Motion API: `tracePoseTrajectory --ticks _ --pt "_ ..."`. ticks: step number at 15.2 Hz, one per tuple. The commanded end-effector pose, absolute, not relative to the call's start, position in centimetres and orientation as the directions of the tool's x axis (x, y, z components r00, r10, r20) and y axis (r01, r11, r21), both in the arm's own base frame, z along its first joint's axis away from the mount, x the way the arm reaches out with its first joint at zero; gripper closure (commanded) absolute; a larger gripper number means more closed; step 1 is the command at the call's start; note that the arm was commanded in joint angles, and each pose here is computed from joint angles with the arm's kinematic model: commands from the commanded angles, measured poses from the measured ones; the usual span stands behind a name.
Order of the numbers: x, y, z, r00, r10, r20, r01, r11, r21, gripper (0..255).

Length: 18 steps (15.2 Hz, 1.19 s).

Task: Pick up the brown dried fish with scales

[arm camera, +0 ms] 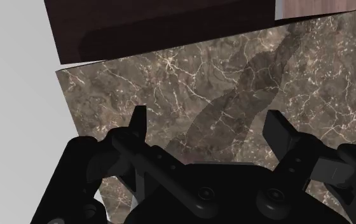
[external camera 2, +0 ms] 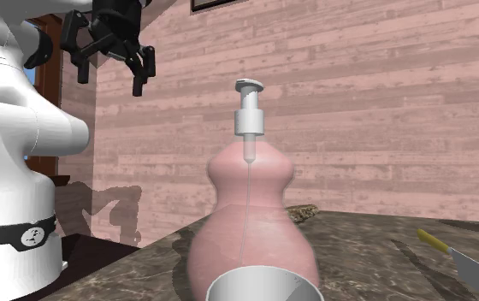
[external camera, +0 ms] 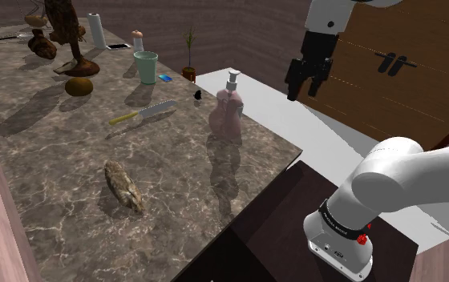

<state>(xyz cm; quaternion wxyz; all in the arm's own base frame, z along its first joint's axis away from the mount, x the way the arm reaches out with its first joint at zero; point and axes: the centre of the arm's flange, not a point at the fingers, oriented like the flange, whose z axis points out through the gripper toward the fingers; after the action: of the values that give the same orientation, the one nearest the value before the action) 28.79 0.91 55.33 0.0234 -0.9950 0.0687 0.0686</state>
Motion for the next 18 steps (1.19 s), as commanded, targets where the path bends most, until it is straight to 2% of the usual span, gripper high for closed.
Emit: tracePoseTrajectory --ticks 1,18 --pt "28.8 0.9 55.3 0.981 -0.133 -0.140 -0.140 -0.989 -0.037 0" --pt "34.5 17.7 43.6 0.991 -0.137 -0.008 -0.137 -0.987 -0.089 0"
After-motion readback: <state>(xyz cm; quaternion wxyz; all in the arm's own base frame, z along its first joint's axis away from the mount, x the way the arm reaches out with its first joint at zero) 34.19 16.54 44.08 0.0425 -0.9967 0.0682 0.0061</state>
